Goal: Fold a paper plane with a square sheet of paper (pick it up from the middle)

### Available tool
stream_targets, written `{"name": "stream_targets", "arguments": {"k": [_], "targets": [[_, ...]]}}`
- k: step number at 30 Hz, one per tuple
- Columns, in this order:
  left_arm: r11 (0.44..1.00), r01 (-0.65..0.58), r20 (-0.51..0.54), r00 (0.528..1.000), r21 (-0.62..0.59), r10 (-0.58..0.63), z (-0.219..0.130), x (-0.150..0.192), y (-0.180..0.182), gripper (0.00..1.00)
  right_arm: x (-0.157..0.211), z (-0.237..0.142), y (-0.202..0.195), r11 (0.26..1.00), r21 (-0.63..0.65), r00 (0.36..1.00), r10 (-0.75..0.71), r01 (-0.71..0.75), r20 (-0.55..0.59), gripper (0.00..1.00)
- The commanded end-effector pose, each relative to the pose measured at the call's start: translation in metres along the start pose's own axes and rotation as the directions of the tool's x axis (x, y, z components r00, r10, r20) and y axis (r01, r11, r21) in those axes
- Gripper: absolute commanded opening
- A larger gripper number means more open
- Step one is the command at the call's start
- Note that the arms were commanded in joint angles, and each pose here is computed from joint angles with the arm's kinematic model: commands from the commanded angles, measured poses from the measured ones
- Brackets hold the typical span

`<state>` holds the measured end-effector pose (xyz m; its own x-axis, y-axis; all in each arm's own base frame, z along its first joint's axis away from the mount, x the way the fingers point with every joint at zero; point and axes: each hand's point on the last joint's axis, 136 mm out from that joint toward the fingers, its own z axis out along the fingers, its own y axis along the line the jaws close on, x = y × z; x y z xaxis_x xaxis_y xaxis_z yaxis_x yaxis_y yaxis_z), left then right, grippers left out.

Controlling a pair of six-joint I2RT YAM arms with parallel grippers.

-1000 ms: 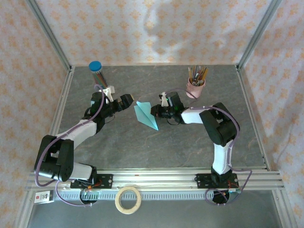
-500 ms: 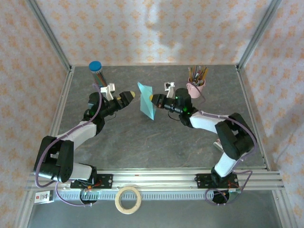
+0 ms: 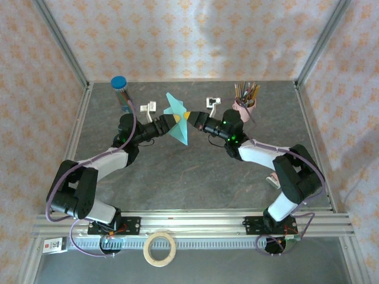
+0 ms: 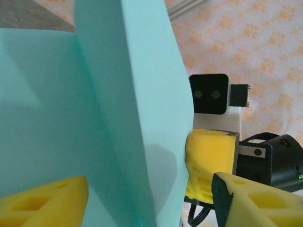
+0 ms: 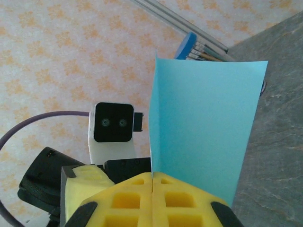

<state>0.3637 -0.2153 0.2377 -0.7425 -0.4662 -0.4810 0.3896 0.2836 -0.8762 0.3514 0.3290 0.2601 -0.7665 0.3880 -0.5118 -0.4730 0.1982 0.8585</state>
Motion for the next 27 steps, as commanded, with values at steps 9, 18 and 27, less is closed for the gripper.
{"name": "stream_targets", "arguments": {"k": [9,18,27], "targets": [[0.98,-0.113,0.002,0.993,0.166,0.114,0.0,0.0,-0.043,0.51,-0.003,-0.001,0.027,0.995,-0.099,1.0,0.0,0.0,0.001,0.02],[0.974,-0.155,0.01,0.988,0.168,0.155,-0.001,0.004,-0.047,0.4,-0.003,-0.001,0.025,0.995,-0.101,1.0,0.013,-0.012,0.004,0.03],[0.98,-0.148,0.025,0.989,0.136,0.146,-0.001,0.002,-0.039,0.29,-0.002,-0.003,0.025,0.995,-0.099,1.0,0.015,-0.015,0.007,0.08]]}}
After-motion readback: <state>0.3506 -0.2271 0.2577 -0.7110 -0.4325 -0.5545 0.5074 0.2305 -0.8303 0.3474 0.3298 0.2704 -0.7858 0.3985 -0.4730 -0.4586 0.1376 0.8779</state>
